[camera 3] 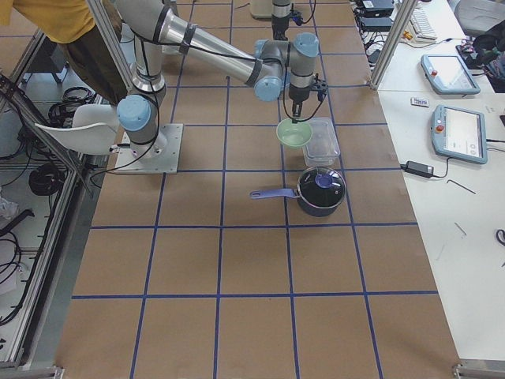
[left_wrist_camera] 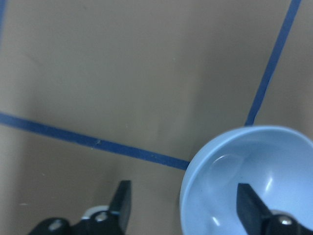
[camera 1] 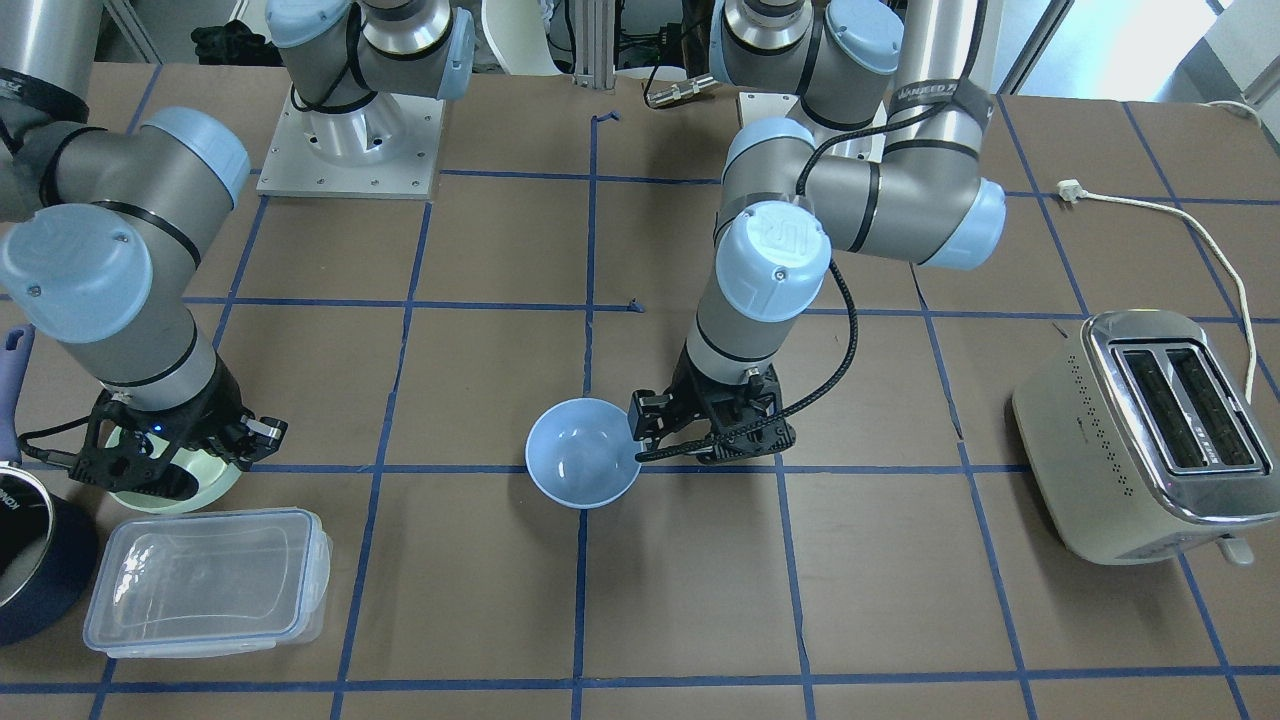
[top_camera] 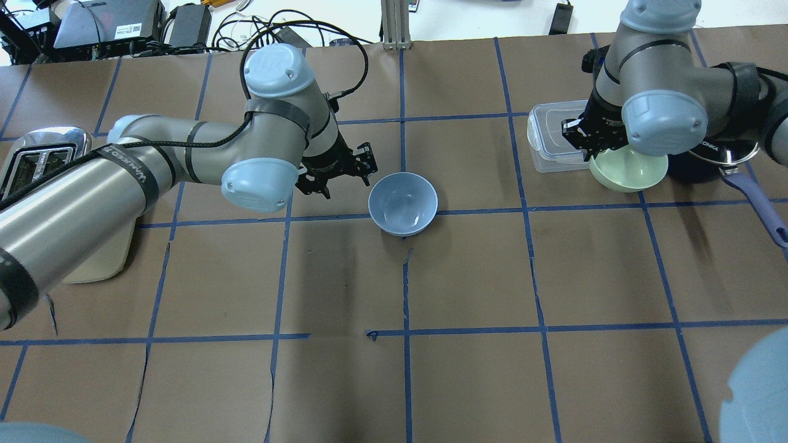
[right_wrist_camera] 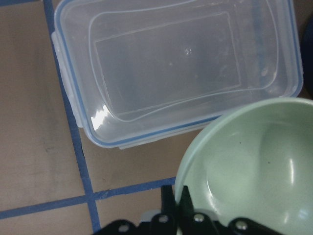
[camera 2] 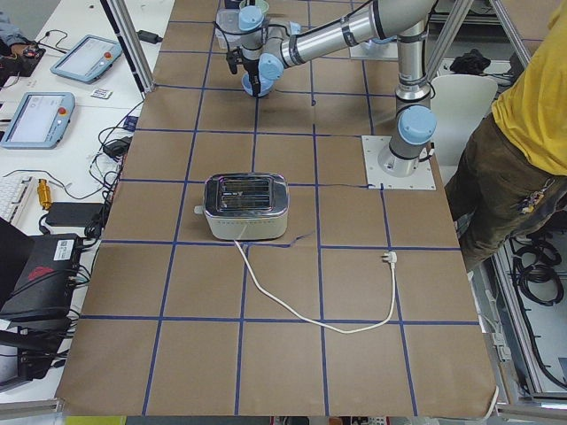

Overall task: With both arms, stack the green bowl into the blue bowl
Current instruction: 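Release blue bowl and raise left gripper while right gripper lifts green bowl, then carry the green bowl over the blue bowl and lower it inside with the right gripper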

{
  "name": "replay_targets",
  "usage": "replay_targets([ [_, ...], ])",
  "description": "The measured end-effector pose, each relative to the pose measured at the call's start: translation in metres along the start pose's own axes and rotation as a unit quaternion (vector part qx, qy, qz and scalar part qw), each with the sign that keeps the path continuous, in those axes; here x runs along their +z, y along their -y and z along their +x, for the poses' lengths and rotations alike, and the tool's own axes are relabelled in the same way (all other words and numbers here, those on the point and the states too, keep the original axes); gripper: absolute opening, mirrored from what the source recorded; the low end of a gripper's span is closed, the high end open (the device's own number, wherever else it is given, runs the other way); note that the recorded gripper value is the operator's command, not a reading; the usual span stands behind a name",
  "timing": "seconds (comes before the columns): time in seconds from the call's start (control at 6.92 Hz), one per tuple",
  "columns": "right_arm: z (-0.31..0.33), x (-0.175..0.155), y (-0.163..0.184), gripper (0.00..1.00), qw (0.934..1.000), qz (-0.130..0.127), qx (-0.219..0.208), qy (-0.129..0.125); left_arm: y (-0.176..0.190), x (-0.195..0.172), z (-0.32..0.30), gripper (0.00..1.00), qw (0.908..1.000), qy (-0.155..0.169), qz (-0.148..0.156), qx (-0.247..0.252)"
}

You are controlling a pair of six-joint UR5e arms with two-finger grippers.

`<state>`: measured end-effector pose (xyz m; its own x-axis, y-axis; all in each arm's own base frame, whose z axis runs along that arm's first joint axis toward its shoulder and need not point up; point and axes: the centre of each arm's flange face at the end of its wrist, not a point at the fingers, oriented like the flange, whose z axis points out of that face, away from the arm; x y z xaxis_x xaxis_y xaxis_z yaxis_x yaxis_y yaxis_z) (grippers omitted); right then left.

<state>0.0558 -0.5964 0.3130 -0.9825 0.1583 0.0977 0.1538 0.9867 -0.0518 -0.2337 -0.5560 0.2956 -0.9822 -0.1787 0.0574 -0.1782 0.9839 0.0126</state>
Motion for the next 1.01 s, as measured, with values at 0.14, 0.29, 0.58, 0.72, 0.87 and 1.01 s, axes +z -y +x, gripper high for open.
replay_targets([
  [0.14, -0.024, -0.017, 0.001, 0.0, 0.9999, 0.013, 0.009, 0.0, 0.005, -0.037, -0.025, 0.8, 0.9991, 0.016, -0.007, 0.038],
  [0.29, -0.063, -0.035, -0.003, 0.0, 0.9993, 0.029, 0.022, 0.004, 0.003, -0.071, -0.052, 0.8, 0.997, 0.026, -0.007, 0.073],
  [0.58, -0.145, -0.057, -0.017, 0.0, 0.997, 0.033, 0.069, 0.014, -0.022, -0.139, -0.092, 0.8, 0.9916, 0.064, 0.022, 0.11],
  [0.72, -0.19, -0.062, -0.03, 0.0, 0.9953, 0.033, 0.089, 0.019, -0.037, -0.163, -0.1, 0.8, 0.9904, 0.071, 0.038, 0.112],
  [0.87, -0.233, -0.062, -0.04, 0.0, 0.9936, 0.031, 0.106, 0.023, -0.046, -0.176, -0.1, 0.8, 0.9903, 0.068, 0.045, 0.112],
  [1.01, -0.271, -0.055, -0.047, 0.0, 0.9921, 0.025, 0.12, 0.026, -0.047, -0.185, -0.097, 0.81, 0.9914, 0.056, 0.047, 0.109],
])
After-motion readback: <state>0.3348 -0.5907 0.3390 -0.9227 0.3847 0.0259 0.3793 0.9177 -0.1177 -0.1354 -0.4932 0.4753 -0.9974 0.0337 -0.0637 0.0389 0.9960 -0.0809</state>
